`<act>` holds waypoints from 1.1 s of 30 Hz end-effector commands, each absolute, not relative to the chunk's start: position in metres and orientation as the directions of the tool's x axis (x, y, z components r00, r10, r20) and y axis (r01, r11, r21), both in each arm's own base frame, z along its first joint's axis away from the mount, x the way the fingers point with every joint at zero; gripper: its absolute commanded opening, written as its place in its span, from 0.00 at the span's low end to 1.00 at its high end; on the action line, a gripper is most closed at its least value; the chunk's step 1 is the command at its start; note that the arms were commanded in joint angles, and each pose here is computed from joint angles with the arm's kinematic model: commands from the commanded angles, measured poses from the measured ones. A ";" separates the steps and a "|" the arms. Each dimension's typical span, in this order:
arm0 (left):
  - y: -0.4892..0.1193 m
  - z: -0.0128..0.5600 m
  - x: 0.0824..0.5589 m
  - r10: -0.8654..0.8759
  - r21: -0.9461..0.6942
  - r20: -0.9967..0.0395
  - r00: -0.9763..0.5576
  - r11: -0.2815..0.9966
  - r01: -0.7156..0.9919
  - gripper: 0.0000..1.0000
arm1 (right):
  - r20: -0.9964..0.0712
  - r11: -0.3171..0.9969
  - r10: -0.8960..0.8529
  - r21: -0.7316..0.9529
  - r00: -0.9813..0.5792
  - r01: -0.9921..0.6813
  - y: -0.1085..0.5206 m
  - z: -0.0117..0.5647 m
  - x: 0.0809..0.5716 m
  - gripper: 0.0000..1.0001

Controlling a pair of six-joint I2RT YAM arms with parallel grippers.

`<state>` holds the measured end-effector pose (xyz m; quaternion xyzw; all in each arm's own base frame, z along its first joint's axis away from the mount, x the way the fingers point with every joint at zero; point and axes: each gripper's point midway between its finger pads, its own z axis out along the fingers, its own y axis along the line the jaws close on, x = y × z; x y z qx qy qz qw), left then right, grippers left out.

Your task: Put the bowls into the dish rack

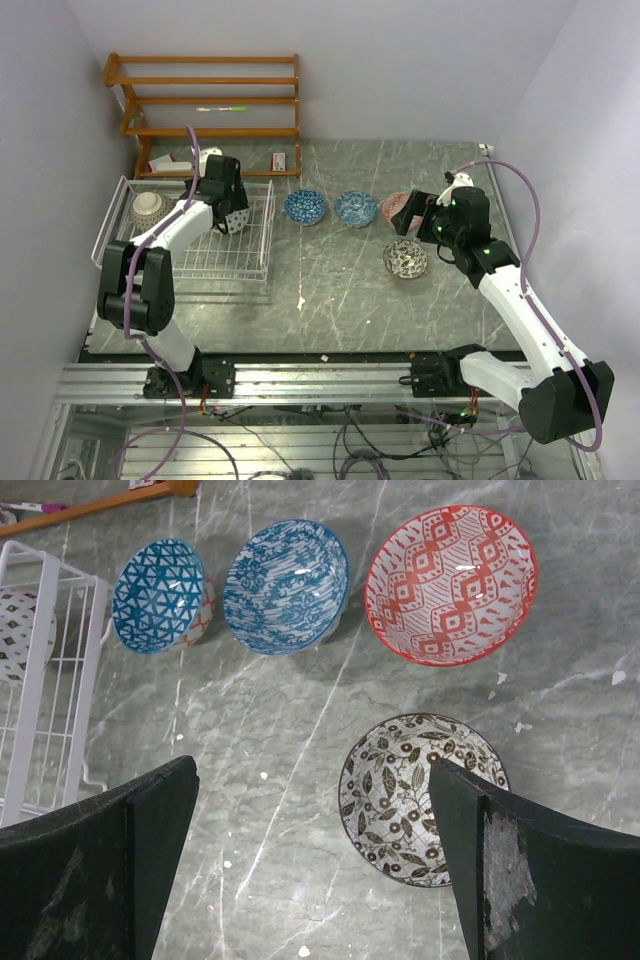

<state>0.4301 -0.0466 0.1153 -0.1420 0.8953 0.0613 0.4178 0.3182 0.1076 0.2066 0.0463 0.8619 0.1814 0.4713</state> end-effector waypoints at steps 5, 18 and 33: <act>-0.037 0.115 0.434 -0.192 0.019 -0.789 -0.583 0.941 -0.337 0.89 | -0.808 0.935 0.255 0.347 -0.532 -0.079 0.103 0.207 0.321 1.00; 0.009 0.111 0.425 -0.245 0.030 -0.792 -0.558 0.899 -0.438 0.80 | -0.808 0.935 0.255 0.345 -0.530 -0.076 0.102 0.209 0.323 1.00; 0.046 0.108 0.425 -0.286 0.038 -0.806 -0.518 0.849 -0.527 0.79 | -0.806 0.937 0.251 0.341 -0.536 -0.073 0.102 0.208 0.323 1.00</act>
